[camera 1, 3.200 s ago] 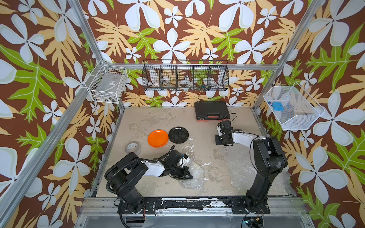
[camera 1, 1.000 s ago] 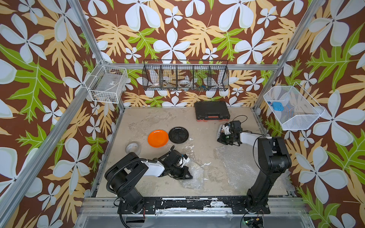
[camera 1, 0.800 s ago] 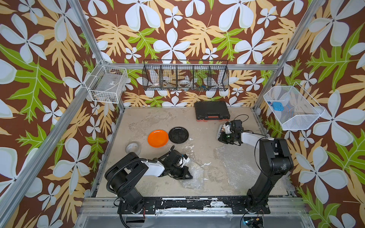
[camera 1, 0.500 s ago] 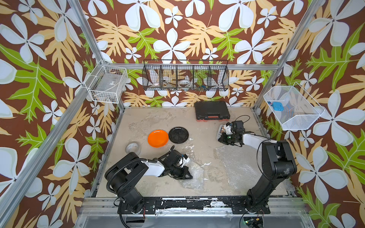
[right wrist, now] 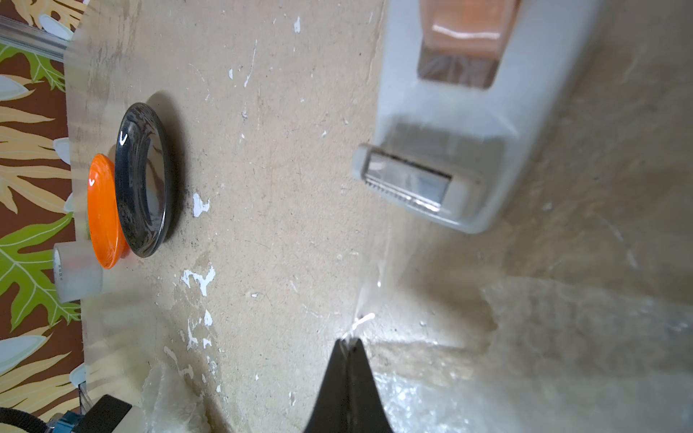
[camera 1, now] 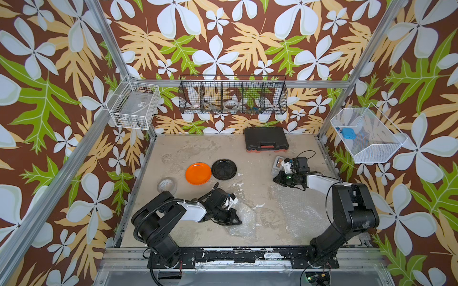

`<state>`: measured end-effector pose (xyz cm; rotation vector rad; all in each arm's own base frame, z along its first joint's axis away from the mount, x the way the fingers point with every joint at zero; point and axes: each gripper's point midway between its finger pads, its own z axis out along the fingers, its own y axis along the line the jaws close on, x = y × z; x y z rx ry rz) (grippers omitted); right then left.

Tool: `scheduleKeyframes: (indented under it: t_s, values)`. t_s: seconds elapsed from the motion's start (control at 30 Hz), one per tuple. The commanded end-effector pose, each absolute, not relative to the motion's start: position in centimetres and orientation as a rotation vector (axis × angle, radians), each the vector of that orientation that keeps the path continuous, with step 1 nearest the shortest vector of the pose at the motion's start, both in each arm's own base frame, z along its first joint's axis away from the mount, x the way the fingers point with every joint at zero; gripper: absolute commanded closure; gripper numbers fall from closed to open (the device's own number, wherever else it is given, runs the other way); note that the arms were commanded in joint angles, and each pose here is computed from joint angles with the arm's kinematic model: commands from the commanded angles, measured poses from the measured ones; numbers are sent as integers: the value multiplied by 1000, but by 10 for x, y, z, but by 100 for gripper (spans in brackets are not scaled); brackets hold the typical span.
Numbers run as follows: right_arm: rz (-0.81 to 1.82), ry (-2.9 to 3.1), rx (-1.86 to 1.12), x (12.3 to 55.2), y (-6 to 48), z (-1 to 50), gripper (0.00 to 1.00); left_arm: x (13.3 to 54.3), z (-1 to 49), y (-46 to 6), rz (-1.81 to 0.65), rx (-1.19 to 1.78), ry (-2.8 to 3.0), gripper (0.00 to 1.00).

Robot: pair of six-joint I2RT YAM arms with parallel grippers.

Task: Wrap dinner plates in bubble wrap
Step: Tear off the tape using the Tape Cutter.

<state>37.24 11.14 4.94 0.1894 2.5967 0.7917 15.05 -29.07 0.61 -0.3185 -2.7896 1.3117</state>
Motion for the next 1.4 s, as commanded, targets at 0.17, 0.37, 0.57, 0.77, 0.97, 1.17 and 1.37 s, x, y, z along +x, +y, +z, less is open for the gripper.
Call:
scheduleKeyframes:
  t_s: [0.17, 0.37, 0.57, 0.77, 0.97, 1.17, 1.37]
  values:
    - [733, 2712, 225, 355, 105, 21, 100, 118, -45, -231, 814, -141, -2849, 92]
    - [619, 2783, 268, 344, 92, -1, 100, 118, -45, -230, 815, -136, -2849, 92]
    - [525, 2824, 291, 336, 81, -9, 100, 118, -45, -230, 813, -134, -2849, 92]
    - [451, 2846, 300, 329, 71, -9, 100, 116, -46, -228, 811, -128, -2848, 92]
    - [442, 2858, 304, 321, 69, -9, 100, 116, -46, -229, 821, -123, -2845, 92]
    - [501, 2757, 275, 338, 75, 33, 100, 117, -44, -230, 826, -124, -2850, 92]
    - [702, 2644, 172, 345, 99, 99, 100, 122, -41, -233, 837, -126, -2861, 92]
